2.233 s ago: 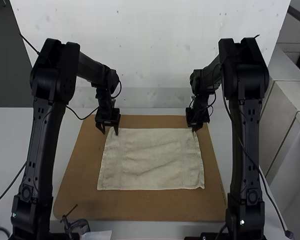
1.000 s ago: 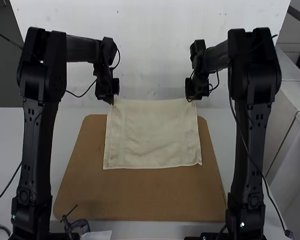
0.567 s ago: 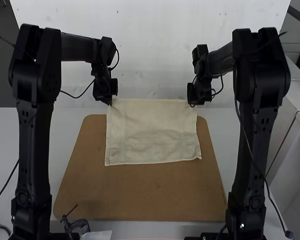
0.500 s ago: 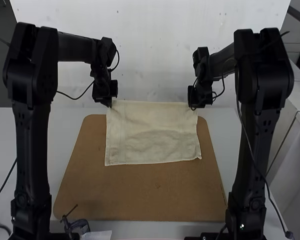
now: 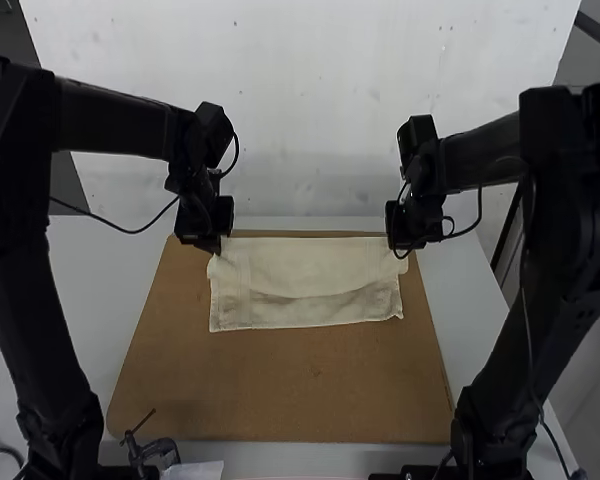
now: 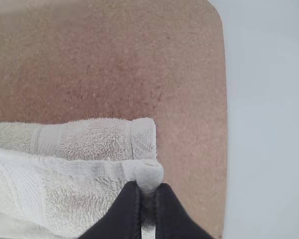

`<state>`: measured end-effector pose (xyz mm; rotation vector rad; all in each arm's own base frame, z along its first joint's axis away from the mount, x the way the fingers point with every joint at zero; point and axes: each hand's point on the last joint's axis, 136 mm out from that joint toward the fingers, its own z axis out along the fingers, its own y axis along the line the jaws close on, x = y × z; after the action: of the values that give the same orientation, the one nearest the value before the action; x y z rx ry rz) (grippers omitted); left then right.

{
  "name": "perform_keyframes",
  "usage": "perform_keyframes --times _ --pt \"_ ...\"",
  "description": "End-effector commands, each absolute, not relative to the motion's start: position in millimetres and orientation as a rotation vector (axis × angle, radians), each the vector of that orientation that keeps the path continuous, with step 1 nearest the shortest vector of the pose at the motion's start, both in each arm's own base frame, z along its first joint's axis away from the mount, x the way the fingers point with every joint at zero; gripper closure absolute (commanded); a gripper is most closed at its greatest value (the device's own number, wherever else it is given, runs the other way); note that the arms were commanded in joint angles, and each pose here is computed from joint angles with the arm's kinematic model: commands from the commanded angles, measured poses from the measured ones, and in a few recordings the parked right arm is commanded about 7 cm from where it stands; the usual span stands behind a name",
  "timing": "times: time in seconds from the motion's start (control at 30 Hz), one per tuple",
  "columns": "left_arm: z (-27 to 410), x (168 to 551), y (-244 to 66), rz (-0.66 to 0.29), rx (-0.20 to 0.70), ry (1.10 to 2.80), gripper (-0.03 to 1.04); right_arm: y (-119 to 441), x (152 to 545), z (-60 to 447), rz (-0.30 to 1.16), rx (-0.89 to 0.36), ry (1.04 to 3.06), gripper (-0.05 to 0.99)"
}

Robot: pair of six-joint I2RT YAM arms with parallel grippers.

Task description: Fold the towel.

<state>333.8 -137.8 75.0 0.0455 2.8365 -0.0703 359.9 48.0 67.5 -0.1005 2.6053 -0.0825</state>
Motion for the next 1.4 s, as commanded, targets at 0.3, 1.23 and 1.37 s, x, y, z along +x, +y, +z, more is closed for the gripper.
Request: perform_keyframes --times 0.3,1.23,1.37 --pt "71 268 -130 -0.14 0.091 2.857 1.0 43 303 67 -0.088 -0.156 2.584 0.92" --pt "48 375 -135 -0.134 -0.004 2.766 1.0 37 388 31 -0.124 -0.062 2.571 0.92" --pt "60 388 -135 -0.145 -0.014 2.732 1.0 38 404 41 -0.114 -0.045 2.522 0.92"
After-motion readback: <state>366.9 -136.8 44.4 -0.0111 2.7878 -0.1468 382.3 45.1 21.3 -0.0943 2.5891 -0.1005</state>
